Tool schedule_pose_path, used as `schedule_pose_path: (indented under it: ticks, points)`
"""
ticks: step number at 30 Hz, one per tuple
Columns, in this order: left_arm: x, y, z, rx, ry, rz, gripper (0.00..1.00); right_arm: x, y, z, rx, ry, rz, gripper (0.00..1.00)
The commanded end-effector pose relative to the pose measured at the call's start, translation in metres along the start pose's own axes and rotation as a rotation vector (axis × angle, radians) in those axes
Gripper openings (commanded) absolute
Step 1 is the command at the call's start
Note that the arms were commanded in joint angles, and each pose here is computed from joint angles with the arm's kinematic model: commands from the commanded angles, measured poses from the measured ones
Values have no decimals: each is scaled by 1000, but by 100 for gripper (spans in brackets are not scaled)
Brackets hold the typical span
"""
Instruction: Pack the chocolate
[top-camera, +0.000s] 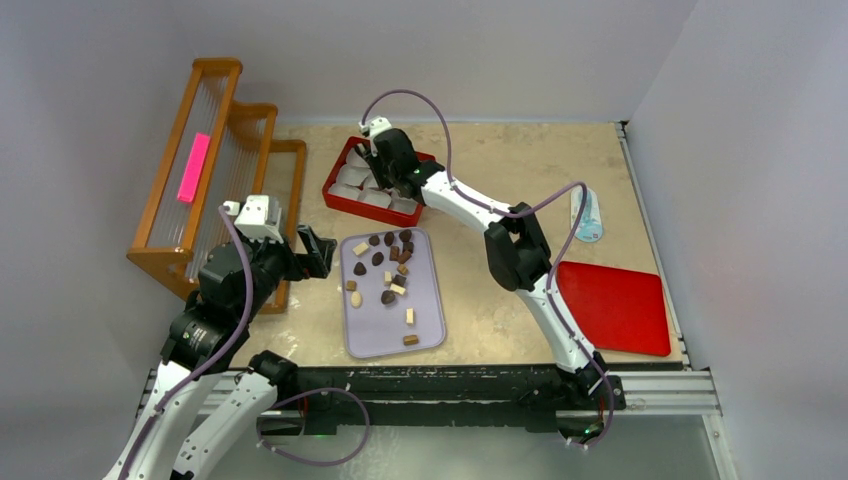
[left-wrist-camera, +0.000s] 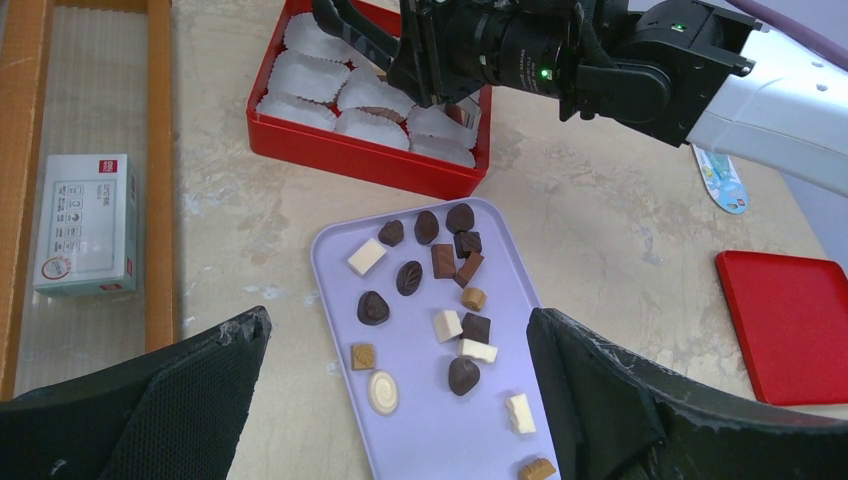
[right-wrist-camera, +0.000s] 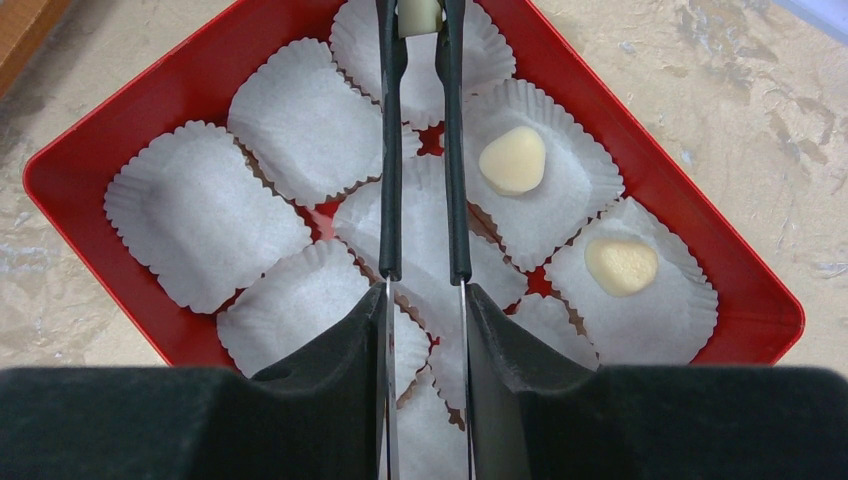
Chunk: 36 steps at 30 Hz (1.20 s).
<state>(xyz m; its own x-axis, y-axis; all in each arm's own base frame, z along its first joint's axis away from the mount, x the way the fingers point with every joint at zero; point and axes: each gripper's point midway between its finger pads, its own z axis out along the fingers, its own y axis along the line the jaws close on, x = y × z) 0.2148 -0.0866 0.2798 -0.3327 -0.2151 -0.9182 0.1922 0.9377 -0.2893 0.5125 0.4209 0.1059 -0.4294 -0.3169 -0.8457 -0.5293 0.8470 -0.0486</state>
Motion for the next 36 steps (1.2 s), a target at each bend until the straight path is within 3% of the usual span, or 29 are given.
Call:
schedule_pose_path:
  ticks: [1,12,20,36]
  points:
    - [-10,-5,-1,18,-34,-18,100,-50,1,-20,-5,-106,6,36]
    - [-10,-5,-1,17,-36,-19,100,-80,-5,-46,6,-162,11,38]
    - [-9,-5,0,18,-29,-18,100,-94,-8,-91,-12,-170,19,36]
    - [-8,-6,0,21,-28,-17,100,-23,5,-206,-116,-17,-12,35]
